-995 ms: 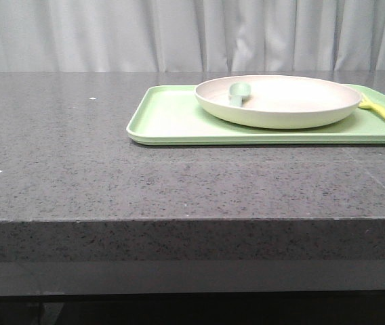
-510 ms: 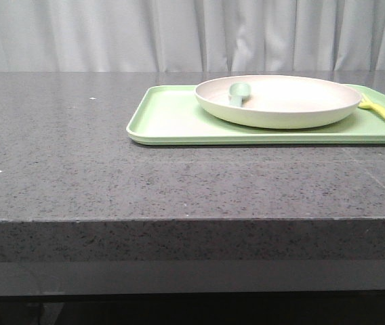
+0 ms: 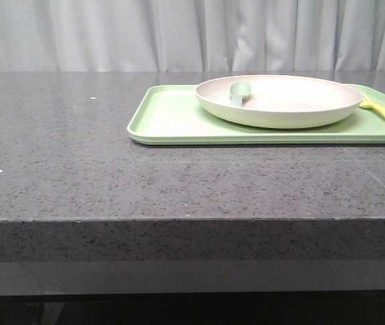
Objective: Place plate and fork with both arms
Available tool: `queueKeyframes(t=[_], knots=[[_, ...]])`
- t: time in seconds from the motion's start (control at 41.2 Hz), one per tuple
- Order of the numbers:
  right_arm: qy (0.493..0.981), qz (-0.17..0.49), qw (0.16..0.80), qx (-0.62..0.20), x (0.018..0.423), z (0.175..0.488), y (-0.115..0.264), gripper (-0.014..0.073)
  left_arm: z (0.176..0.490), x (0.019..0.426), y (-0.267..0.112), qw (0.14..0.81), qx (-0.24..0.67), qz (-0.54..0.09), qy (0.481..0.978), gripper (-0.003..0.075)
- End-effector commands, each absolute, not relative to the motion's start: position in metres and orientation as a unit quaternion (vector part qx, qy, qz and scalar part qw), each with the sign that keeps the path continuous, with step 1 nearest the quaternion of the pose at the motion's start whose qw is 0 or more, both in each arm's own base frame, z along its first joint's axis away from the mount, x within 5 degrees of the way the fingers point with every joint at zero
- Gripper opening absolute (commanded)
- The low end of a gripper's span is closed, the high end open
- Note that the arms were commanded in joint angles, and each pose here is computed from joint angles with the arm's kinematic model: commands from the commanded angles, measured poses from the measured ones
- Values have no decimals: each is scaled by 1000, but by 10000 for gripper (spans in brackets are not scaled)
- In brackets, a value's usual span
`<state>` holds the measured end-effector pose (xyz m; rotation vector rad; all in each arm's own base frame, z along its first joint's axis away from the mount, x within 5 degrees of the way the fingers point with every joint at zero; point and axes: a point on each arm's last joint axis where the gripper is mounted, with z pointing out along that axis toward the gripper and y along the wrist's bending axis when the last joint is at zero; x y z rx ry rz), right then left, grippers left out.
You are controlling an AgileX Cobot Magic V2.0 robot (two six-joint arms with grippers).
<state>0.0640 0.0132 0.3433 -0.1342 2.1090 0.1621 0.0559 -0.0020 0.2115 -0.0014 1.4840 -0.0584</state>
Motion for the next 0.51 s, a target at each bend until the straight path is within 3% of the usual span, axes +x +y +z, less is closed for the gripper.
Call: queueKeyframes(t=[0.0, 0.413, 0.485], knots=[[847, 69, 524, -56, 67, 355, 14, -68, 220, 53, -2, 772, -8, -33, 635, -18], [842, 70, 532, -55, 63, 355, 13, -68, 220, 53, -2, 771, -8, -33, 635, -18], [829, 40, 555, -54, 57, 351, 7, -68, 220, 53, -2, 771, -8, -33, 635, -18]])
